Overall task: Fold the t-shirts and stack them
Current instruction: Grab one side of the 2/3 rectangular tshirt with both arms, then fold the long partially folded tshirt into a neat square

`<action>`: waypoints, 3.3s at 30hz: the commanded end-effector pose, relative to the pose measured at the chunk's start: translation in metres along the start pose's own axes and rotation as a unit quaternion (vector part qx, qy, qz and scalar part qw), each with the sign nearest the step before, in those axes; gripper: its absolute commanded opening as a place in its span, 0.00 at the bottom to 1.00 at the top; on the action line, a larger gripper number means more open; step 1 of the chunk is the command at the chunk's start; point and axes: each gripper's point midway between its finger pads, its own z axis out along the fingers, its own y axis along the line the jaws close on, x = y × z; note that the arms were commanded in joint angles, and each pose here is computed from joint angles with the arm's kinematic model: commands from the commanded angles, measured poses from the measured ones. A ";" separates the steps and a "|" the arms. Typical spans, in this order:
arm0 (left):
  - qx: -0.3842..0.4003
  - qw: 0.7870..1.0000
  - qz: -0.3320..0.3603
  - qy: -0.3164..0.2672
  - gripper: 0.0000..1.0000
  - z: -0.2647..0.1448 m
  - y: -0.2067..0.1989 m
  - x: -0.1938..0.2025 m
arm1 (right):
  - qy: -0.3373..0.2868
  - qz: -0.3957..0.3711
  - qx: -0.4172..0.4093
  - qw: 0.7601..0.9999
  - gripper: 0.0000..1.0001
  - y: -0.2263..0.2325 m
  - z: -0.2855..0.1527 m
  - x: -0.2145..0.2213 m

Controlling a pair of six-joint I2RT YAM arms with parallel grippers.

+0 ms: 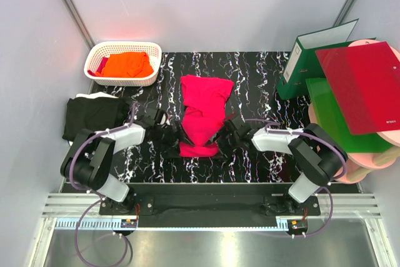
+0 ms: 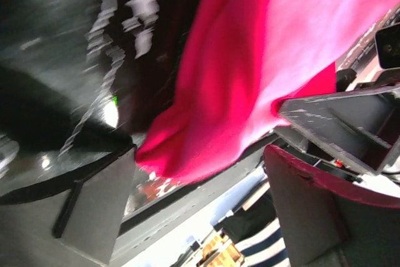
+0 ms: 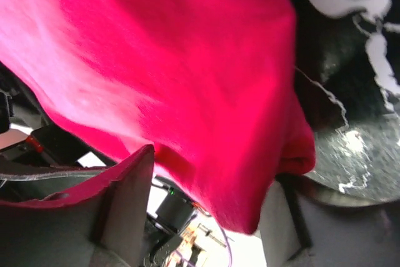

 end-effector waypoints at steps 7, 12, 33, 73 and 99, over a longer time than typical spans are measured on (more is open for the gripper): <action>-0.095 0.995 -0.005 0.019 0.00 0.028 0.040 0.018 | -0.002 -0.039 0.061 0.997 0.00 -0.012 -0.005 0.001; -0.085 0.996 0.010 0.022 0.00 -0.003 0.022 0.030 | 0.034 -0.063 0.045 0.996 0.00 0.000 -0.042 0.021; 0.029 0.999 0.035 0.025 0.00 -0.035 -0.133 -0.020 | -0.007 -0.260 -0.004 0.966 0.01 0.098 -0.076 -0.006; 0.098 0.991 0.028 -0.087 0.99 -0.079 -0.150 -0.183 | -0.050 -0.232 -0.124 0.963 0.08 0.259 0.003 -0.248; 0.061 0.997 0.019 -0.053 0.99 0.019 -0.149 -0.177 | -0.258 -0.362 -0.181 0.877 1.00 0.324 -0.122 -0.270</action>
